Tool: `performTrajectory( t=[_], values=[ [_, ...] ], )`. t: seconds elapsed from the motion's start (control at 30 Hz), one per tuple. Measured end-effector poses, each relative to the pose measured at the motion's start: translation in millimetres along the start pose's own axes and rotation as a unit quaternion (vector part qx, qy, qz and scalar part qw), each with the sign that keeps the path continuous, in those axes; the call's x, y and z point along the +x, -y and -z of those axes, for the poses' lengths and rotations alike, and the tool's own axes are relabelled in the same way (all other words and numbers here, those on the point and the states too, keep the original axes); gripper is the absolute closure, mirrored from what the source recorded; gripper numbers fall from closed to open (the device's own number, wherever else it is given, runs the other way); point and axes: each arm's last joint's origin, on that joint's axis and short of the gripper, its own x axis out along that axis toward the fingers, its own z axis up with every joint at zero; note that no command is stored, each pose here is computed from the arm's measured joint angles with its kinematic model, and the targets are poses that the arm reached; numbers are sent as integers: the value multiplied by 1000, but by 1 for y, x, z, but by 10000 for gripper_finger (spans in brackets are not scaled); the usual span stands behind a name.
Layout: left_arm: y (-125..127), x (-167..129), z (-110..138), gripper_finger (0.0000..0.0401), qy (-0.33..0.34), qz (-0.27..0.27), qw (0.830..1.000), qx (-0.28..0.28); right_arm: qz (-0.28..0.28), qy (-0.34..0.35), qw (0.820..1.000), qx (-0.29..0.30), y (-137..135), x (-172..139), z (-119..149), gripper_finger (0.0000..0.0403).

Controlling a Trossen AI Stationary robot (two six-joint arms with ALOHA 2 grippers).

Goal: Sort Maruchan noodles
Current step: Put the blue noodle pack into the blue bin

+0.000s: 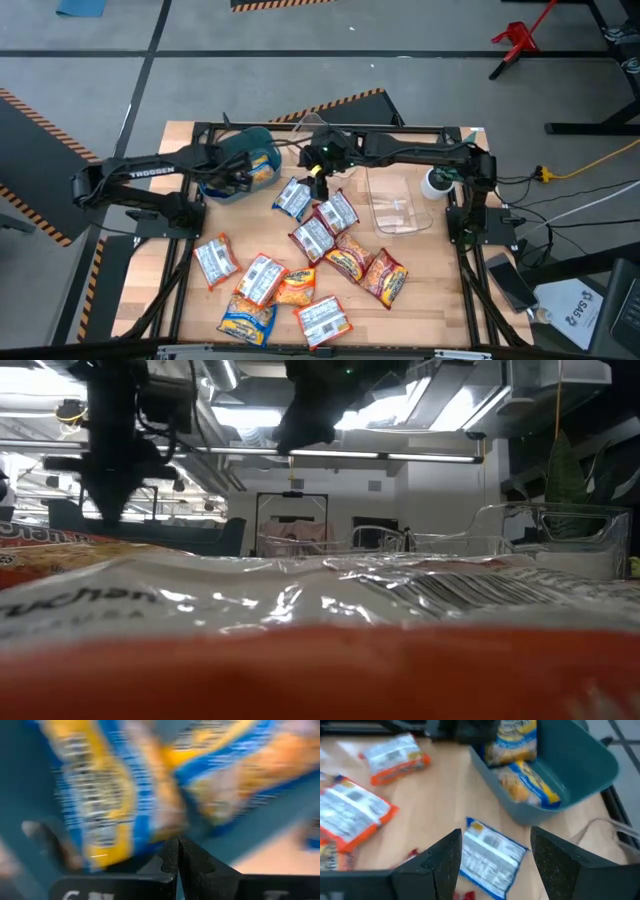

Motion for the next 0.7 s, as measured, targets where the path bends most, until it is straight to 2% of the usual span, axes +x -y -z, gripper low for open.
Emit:
performTrajectory(
  t=[0.1,0.17,0.27,0.37,0.5,0.6,0.7],
  values=[
    [12,-4,-2,401,19,55,998,9,7,-21,1000,1,1,6,6,182],
    [17,-13,-5,401,36,77,996,14,-4,-31,999,-18,0,7,8,182],
    [25,-34,-10,401,75,107,991,27,-32,-43,995,-88,-9,13,11,182],
    [31,-58,-15,401,123,144,981,39,-60,-78,980,-174,-23,26,22,182],
    [37,-78,-17,401,167,166,970,67,-85,-101,960,-248,-37,54,44,182],
    [39,-82,-16,401,178,173,965,82,-80,-139,947,-277,-45,78,65,182],
    [41,-83,-14,391,180,176,963,93,-54,-152,940,-301,-54,98,75,182]
  ],
)
